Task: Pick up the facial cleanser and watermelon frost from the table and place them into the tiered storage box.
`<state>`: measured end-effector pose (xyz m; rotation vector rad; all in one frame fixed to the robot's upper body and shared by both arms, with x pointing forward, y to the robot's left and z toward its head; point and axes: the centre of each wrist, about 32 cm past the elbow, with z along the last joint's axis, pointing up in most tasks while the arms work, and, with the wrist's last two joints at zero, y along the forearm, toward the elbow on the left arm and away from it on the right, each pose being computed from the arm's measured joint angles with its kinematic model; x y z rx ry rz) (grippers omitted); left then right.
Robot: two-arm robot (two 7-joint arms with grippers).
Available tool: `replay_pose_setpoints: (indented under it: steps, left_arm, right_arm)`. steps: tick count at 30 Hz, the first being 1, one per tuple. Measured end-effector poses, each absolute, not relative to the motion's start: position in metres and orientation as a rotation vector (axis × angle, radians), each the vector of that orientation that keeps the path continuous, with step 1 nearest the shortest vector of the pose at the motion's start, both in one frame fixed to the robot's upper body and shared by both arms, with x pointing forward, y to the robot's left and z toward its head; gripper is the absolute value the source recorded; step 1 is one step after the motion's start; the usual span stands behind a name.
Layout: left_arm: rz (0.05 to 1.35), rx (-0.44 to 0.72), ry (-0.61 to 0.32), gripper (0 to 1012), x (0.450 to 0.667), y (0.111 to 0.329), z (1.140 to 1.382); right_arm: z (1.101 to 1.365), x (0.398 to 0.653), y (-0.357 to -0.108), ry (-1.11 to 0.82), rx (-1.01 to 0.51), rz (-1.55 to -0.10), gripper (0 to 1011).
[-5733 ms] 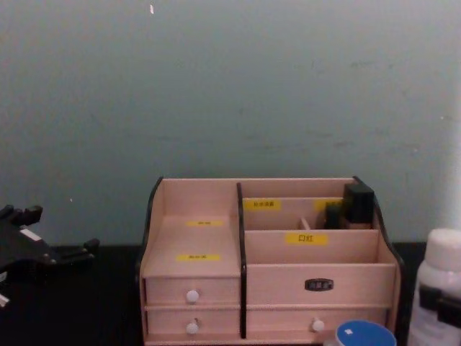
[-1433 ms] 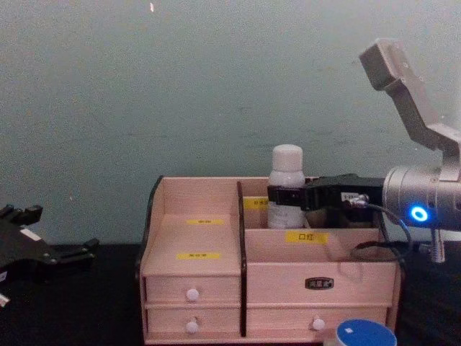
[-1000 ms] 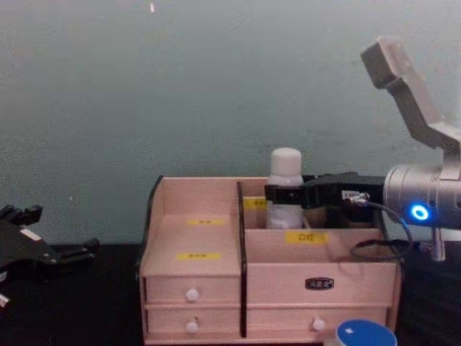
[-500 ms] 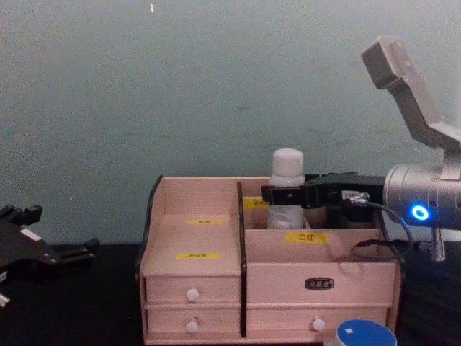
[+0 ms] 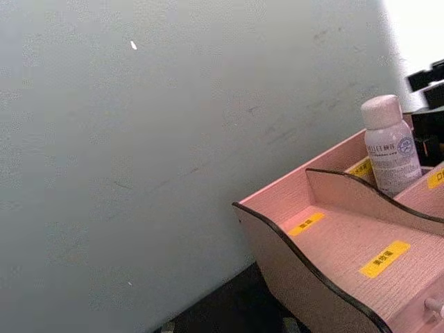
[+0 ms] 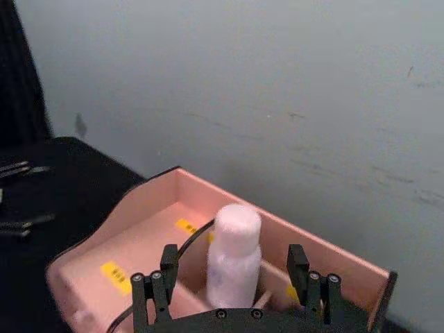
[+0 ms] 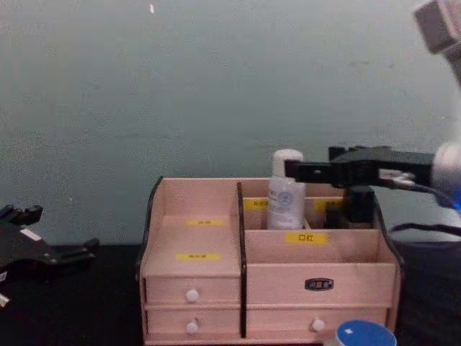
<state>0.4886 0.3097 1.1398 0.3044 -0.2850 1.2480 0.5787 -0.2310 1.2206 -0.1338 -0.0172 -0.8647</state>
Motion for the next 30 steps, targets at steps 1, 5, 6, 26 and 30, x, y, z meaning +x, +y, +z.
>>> replay_pose_setpoints:
  steps: [1, 5, 6, 26, 30]
  left_arm:
    - [1.248, 0.305, -0.285, 1001, 0.489, 0.31, 1.14]
    - [1.248, 0.305, -0.285, 1001, 0.489, 0.31, 1.14]
    - [1.248, 0.305, -0.285, 1002, 0.489, 0.31, 1.14]
    - [1.248, 0.305, -0.285, 1001, 0.489, 0.31, 1.14]
    - [1.248, 0.304, -0.285, 1001, 0.489, 0.31, 1.14]
  right_arm:
    - [1.221, 0.575, -0.233, -0.019, -0.135, -0.86, 1000]
    - [1.221, 0.553, -0.247, -0.007, -0.155, -0.834, 1000]
    - [1.221, 0.549, -0.249, -0.003, -0.16, -0.83, 1000]
    - [1.186, 0.489, -0.276, 0.142, -0.346, -0.777, 1000]
    - [1.184, 0.486, -0.275, 0.153, -0.369, -0.766, 1000]
